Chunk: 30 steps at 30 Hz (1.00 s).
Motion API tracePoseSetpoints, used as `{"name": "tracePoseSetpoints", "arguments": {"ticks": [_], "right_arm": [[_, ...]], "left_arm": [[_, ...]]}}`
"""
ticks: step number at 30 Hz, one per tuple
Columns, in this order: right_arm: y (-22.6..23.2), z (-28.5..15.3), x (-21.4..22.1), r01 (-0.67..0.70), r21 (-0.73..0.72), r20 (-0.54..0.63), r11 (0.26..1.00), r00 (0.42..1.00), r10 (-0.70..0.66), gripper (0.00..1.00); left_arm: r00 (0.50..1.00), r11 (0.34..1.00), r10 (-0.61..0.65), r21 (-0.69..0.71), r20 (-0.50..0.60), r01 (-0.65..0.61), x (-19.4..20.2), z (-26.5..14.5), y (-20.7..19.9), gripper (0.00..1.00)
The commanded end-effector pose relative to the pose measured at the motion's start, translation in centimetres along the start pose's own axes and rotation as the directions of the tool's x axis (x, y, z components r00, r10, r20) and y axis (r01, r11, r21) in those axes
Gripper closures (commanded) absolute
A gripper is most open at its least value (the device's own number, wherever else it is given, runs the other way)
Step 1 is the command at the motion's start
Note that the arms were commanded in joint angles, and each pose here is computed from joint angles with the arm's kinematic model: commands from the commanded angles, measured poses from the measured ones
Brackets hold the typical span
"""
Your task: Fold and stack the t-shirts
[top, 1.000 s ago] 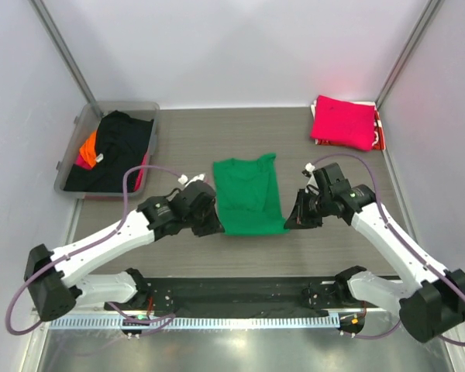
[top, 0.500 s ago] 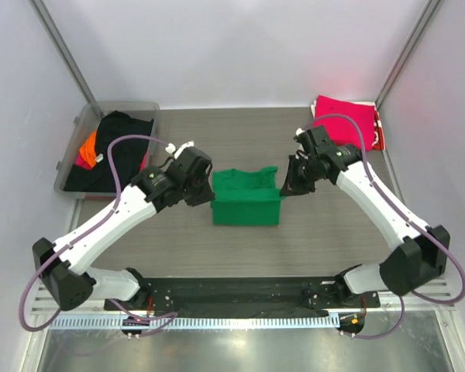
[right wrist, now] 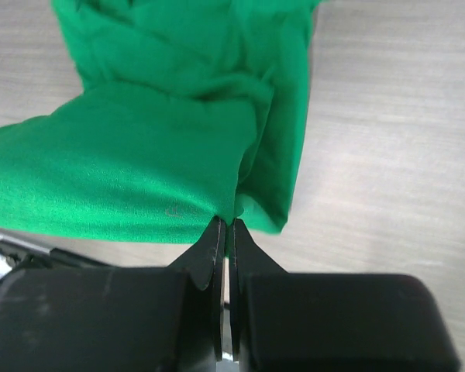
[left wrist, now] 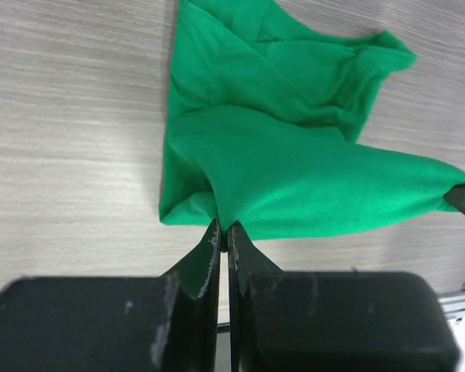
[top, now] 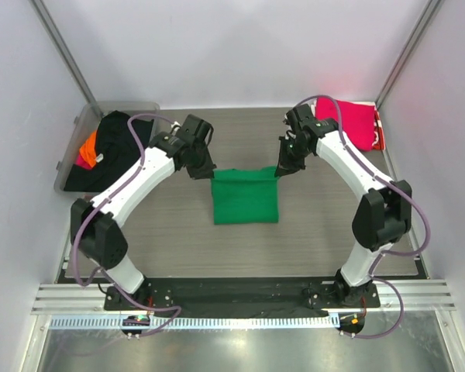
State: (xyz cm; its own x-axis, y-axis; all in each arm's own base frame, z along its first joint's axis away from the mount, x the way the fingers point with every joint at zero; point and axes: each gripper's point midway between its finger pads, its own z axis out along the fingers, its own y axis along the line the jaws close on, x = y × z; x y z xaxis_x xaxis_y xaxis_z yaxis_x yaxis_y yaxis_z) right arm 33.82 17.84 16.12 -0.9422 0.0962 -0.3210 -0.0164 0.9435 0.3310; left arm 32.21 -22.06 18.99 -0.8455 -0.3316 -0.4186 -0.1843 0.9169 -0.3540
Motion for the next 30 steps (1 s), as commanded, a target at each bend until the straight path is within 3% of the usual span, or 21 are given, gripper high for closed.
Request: {"name": "tracePoseSetpoints", "arguments": {"ticks": [1, 9, 10, 11, 12, 13, 14, 17, 19, 20, 21, 25, 26, 30], "right_arm": [[-1.8, 0.2, -2.6, 0.022, 0.068, 0.036, 0.997, 0.999, -0.025, 0.99], [-2.7, 5.1, -7.6, -0.010, 0.075, 0.021, 0.997, 1.000, 0.009, 0.99], [-3.0, 5.9, -8.2, -0.018, 0.082, 0.019, 0.996, 1.000, 0.017, 0.99], [-3.4, 6.4, -8.8, -0.039, 0.085, 0.016, 0.996, 0.999, 0.038, 0.90], [-3.4, 7.8, -10.3, -0.046, 0.079, 0.021, 0.996, 0.999, 0.044, 0.74], [-3.2, 8.4, -11.1, -0.051, 0.063, 0.025, 0.997, 0.998, 0.050, 0.56], [-3.6, 8.5, -11.5, -0.065, 0.073, 0.014, 0.995, 0.998, 0.064, 0.29], [-3.5, 7.8, -13.8, -0.070, 0.062, 0.050, 0.996, 0.996, 0.067, 0.12], [-3.4, 5.8, -14.0, -0.059, 0.066, 0.094, 0.996, 0.994, 0.053, 0.12], [-4.5, 6.7, -11.9, -0.068, 0.088, 0.045, 0.994, 0.997, 0.065, 0.12], [-4.6, 6.5, -11.2, -0.068, 0.086, 0.045, 0.994, 0.997, 0.065, 0.12], [-3.7, 5.4, -8.0, -0.099, -0.018, 0.087, 0.995, 0.991, 0.101, 0.13], [-3.8, 5.4, -5.5, -0.114, -0.045, 0.048, 0.992, 0.992, 0.116, 0.14], [-3.7, 6.0, -2.1, -0.129, -0.103, 0.021, 0.986, 0.991, 0.132, 0.21]], "left_arm": [[1.000, 1.000, 0.018, -0.022, -0.017, -0.018, -1.7, 1.2, 0.7, 0.97], [0.997, 0.996, -0.025, -0.082, -0.079, 0.018, -5.7, 7.9, 1.6, 0.95], [0.996, 0.999, -0.027, -0.038, -0.089, 0.024, -6.6, 8.0, 0.4, 0.92], [0.991, 0.997, -0.040, -0.072, -0.131, 0.031, -6.6, 10.7, 1.6, 0.89], [0.989, 0.995, -0.051, -0.086, -0.136, 0.039, -7.2, 11.5, 1.9, 0.75], [0.991, 0.996, -0.055, -0.073, -0.120, 0.047, -8.7, 11.5, 1.3, 0.62], [0.981, 0.995, -0.074, -0.086, -0.179, 0.059, -8.2, 14.5, 2.3, 0.53], [0.960, 0.992, -0.090, -0.105, -0.265, 0.063, -9.1, 15.8, 2.8, 0.45], [0.967, 0.994, -0.058, -0.106, -0.247, 0.033, -10.2, 14.2, 2.4, 0.45], [0.979, 0.996, -0.043, -0.083, -0.198, 0.027, -11.3, 12.1, 1.7, 0.44], [0.968, 0.992, -0.054, -0.121, -0.244, 0.025, -9.3, 12.6, 3.2, 0.44], [0.986, 0.997, -0.058, -0.055, -0.157, 0.050, -8.7, 10.6, 3.0, 0.44], [0.986, 0.997, -0.055, -0.054, -0.159, 0.047, -8.2, 10.2, 3.2, 0.44], [0.987, 0.999, -0.003, -0.043, -0.159, -0.004, -5.1, 8.0, 2.8, 0.47]]}}
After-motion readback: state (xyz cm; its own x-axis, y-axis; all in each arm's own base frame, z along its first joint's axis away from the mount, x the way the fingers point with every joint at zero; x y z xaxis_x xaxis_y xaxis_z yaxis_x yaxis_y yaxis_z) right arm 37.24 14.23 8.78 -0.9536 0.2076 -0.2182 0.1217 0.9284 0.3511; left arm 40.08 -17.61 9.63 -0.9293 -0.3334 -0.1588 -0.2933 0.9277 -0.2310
